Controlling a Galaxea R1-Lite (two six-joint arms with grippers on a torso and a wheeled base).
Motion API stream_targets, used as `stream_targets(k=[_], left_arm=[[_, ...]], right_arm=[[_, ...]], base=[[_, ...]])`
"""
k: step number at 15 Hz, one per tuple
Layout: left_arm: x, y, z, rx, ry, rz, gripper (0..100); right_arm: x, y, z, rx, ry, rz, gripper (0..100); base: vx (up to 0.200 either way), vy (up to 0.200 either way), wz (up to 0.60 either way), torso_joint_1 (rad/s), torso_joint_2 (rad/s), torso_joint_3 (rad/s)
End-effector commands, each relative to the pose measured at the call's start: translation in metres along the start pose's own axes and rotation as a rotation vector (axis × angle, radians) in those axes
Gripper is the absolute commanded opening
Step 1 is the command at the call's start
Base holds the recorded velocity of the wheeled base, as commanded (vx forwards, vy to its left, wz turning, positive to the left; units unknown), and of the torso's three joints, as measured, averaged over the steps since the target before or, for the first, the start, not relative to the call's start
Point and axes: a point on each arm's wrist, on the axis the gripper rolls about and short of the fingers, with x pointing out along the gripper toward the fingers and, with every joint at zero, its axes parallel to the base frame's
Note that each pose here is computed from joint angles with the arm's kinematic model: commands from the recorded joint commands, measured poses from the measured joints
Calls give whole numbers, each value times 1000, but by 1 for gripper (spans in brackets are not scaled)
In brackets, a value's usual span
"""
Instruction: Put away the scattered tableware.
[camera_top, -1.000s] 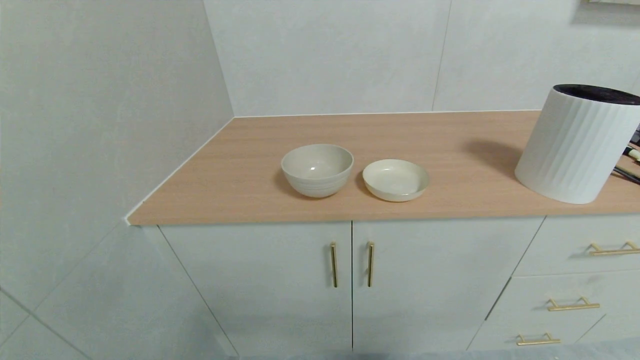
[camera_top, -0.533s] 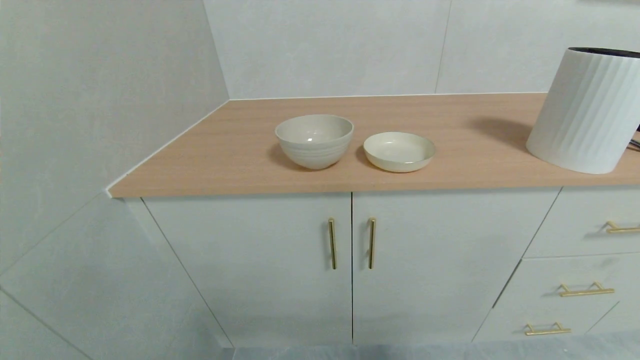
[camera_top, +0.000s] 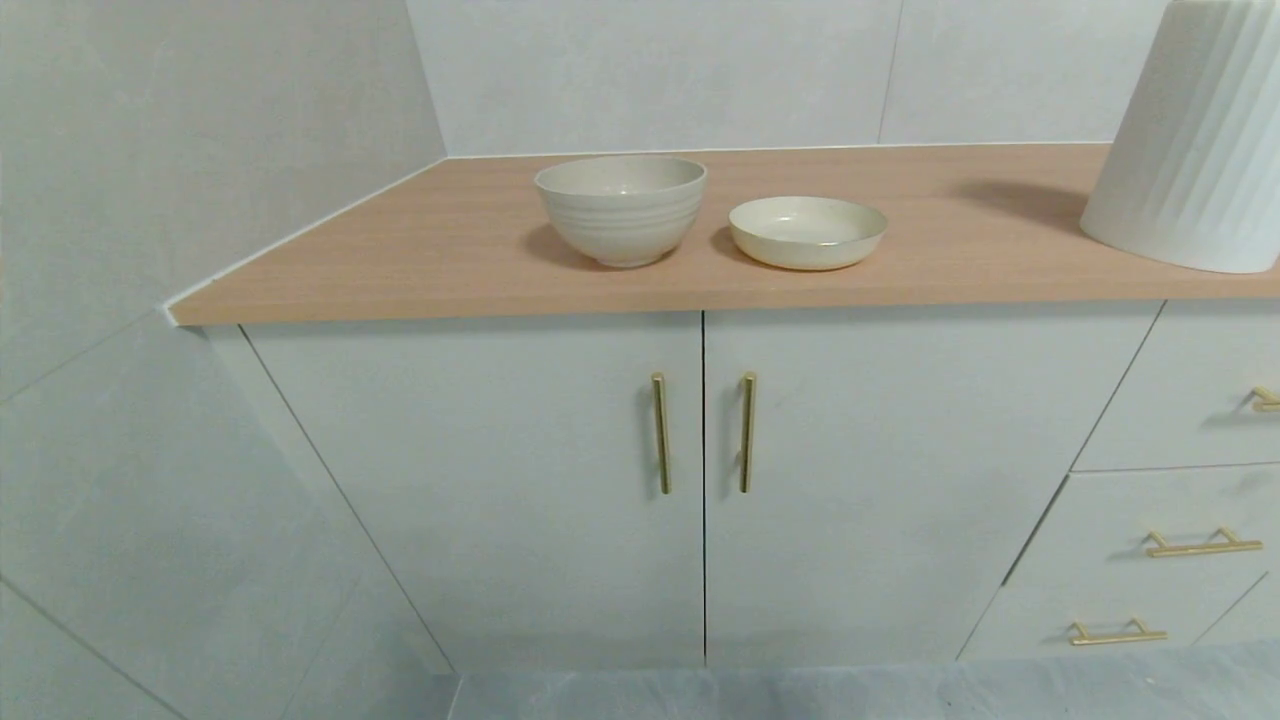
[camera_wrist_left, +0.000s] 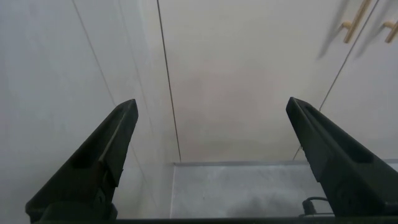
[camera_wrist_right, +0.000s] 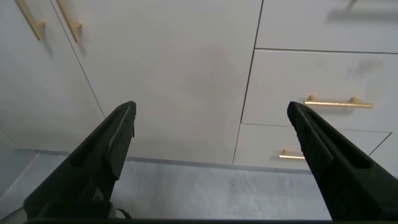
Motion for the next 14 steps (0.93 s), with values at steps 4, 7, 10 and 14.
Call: stream_targets(k=[4, 7, 10, 14], left_arm=[[0, 0, 0, 1, 0, 1, 100], [0, 0, 0, 1, 0, 1, 100], [0, 0, 0, 1, 0, 1, 100], [0, 0, 0, 0, 0, 1, 100]], right_arm=[[0, 0, 0, 0, 1, 1, 100], [0, 0, 0, -2, 1, 1, 100], [0, 0, 0, -26, 1, 19, 100], [-8, 4, 50, -8, -83, 188, 100]], base=[[0, 0, 0, -12, 59, 51], [0, 0, 0, 0, 0, 0], [0, 0, 0, 0, 0, 0], [0, 0, 0, 0, 0, 0]])
